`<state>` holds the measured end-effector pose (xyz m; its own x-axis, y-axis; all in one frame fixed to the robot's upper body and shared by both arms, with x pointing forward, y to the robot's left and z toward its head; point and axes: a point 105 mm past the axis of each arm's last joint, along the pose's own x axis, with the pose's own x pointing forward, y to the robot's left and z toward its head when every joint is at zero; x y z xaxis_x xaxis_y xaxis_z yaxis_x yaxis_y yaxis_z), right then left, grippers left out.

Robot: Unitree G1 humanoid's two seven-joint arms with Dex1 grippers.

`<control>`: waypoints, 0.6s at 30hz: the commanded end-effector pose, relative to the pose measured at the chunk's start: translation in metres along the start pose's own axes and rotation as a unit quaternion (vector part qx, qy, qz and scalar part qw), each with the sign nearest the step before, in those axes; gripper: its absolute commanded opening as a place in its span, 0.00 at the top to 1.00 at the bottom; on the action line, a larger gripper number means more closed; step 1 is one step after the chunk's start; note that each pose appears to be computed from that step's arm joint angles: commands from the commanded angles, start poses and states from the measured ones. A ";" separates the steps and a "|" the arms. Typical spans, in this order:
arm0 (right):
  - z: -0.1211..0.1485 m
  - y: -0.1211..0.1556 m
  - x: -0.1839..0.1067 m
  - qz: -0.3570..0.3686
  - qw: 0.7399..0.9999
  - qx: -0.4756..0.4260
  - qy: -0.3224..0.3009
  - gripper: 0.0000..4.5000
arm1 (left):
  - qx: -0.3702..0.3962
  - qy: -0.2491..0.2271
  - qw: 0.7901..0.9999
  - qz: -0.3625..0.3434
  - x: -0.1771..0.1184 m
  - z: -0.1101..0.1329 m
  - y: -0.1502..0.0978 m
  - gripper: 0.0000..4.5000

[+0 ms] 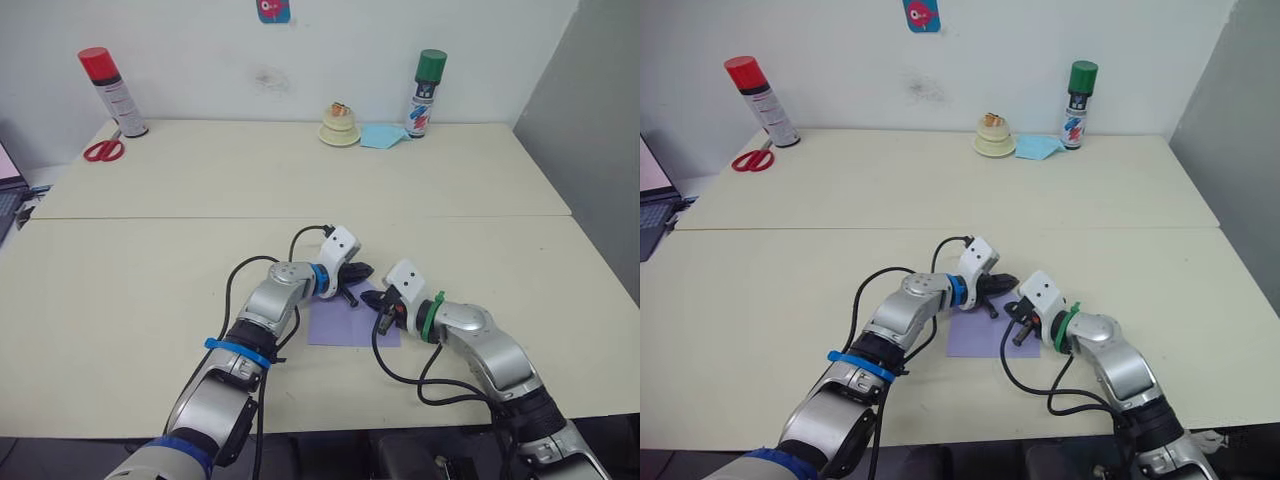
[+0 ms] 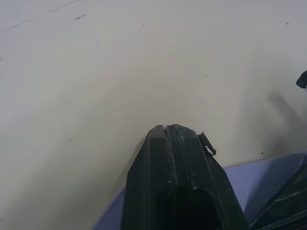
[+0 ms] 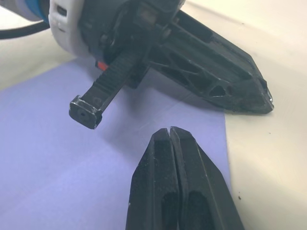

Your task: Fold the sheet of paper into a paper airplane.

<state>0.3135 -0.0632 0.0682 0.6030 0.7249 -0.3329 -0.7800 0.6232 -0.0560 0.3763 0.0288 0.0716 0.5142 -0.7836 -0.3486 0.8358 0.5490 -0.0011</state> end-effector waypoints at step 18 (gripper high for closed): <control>-0.040 -0.035 -0.030 -0.089 0.990 0.096 0.058 0.99 | 0.003 0.056 0.997 0.057 -0.010 -0.038 0.018 1.00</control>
<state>0.3185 -0.0880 0.0640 0.6668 0.6603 -0.3455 -0.6911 0.7214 0.0450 0.3752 0.0293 0.0693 0.5331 -0.7755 -0.3382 0.8329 0.5512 0.0488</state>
